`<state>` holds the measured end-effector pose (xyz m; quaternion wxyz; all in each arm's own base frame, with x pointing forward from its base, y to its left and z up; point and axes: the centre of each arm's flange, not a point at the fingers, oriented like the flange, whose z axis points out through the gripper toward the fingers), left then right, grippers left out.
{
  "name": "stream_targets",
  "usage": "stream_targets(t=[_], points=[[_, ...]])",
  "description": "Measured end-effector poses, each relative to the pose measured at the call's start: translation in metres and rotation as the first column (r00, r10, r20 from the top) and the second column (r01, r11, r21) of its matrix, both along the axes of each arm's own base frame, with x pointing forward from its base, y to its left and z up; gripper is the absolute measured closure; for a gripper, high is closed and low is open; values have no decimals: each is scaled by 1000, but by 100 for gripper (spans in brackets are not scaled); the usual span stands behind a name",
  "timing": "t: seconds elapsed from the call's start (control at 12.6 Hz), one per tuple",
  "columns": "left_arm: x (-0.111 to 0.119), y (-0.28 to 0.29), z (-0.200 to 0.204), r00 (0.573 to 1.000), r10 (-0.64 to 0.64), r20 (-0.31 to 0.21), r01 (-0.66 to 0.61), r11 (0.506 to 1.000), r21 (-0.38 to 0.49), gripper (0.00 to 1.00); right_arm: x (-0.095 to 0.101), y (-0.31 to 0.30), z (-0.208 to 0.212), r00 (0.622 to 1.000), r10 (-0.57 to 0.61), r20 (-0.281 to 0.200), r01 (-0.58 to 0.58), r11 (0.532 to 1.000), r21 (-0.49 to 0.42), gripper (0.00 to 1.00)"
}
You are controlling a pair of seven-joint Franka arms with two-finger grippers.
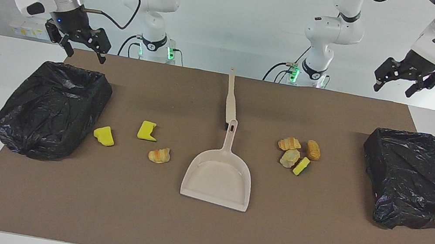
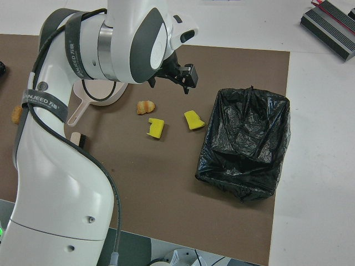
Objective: Sweep and dump trash in bin
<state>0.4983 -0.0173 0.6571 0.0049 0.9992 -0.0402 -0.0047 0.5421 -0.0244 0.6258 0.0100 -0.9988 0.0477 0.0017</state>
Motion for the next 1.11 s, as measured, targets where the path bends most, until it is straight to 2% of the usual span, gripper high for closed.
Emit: stream_targets(t=[0.32,0.72,1.11], points=[[10,-3,-5,1000,-6,9,6,1000,3,0,0,1,-3,1000,1,-5,-1,1000,0,0],[11,-4,-5,1000,-7,10,7,1000,4,0,0,1,-3,1000,1,-7,-1,1000,0,0],[9,-8,-16,1000,-15,-14,15,1000,5,0,0,2,-4,1000,3,-8,-3,1000,0,0]])
